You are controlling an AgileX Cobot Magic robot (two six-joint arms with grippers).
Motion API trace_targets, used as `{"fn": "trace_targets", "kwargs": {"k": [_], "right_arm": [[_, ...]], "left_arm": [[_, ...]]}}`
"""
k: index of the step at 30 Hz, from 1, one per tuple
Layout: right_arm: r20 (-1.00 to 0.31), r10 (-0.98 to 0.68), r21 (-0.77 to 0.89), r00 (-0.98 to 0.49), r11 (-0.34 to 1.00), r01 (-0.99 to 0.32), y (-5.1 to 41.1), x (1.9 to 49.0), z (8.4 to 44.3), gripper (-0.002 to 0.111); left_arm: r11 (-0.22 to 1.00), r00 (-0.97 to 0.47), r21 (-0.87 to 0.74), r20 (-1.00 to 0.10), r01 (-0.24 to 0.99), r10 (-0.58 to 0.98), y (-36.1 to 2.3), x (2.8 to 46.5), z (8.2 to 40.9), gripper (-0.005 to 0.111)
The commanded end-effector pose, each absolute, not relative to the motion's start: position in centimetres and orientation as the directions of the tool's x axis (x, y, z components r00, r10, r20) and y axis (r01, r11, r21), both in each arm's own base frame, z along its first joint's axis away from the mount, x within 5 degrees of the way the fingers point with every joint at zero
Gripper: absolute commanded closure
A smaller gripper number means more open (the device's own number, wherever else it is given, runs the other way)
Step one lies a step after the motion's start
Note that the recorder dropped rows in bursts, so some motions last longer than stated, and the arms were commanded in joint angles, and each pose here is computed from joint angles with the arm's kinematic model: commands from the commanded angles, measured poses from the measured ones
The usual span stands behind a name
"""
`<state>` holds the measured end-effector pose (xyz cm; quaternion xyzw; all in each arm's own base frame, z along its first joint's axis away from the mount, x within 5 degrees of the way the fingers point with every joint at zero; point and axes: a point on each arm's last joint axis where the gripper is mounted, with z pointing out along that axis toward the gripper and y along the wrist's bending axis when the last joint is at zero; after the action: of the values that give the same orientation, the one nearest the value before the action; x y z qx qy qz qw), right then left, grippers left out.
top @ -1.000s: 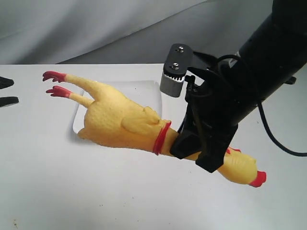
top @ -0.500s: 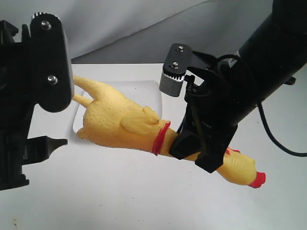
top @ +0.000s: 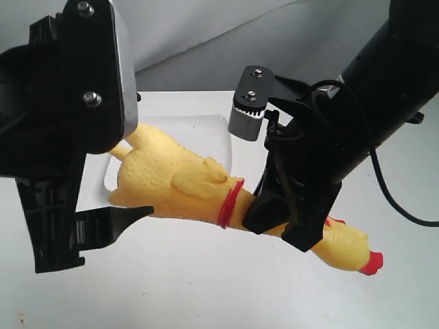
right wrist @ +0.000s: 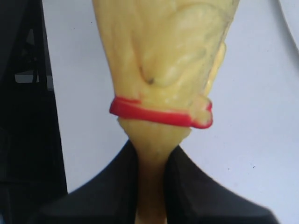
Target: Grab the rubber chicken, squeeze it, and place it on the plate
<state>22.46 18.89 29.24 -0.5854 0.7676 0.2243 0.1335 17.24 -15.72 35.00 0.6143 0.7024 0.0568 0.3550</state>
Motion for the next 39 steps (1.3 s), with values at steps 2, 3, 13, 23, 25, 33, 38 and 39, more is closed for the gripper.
{"fn": "trace_targets", "kwargs": {"k": [2,3,13,23,25,33,38,39], "right_arm": [[-0.501,-0.814,0.218,-0.293,0.209,-0.953,19.2,22.2,29.6,0.108],[-0.504,-0.813,0.219,-0.292,0.207,-0.953,19.3,22.2,29.7,0.108],[-0.509,-0.812,0.217,-0.284,0.198,-0.956,19.3,22.2,29.7,0.108],[-0.509,-0.812,0.217,-0.284,0.198,-0.956,19.3,22.2,29.7,0.108],[-0.509,-0.812,0.217,-0.284,0.198,-0.956,19.3,22.2,29.7,0.108],[-0.509,-0.812,0.217,-0.284,0.198,-0.956,19.3,22.2,29.7,0.108],[-0.511,-0.811,0.218,-0.283,0.196,-0.956,19.3,22.2,29.7,0.108],[-0.511,-0.811,0.218,-0.283,0.196,-0.956,19.3,22.2,29.7,0.108]], "left_arm": [[0.228,0.010,0.497,-0.430,0.837,0.903,-16.7,17.8,34.4,0.010],[0.223,0.006,0.491,-0.421,0.842,0.907,-16.9,18.0,34.0,0.010],[0.129,0.023,0.453,-0.313,0.882,0.949,-18.8,19.8,30.7,0.010],[0.127,0.014,0.440,-0.305,0.889,0.952,-18.8,19.8,30.4,0.069],[0.138,0.003,0.420,-0.318,0.897,0.948,-18.9,19.7,30.4,0.087],[0.132,-0.019,0.363,-0.299,0.922,0.954,-18.8,19.2,30.1,0.107],[0.123,-0.013,0.375,-0.281,0.919,0.960,-18.6,19.2,30.1,0.105],[0.123,-0.012,0.377,-0.285,0.918,0.959,-18.7,19.2,30.1,0.102]]}}
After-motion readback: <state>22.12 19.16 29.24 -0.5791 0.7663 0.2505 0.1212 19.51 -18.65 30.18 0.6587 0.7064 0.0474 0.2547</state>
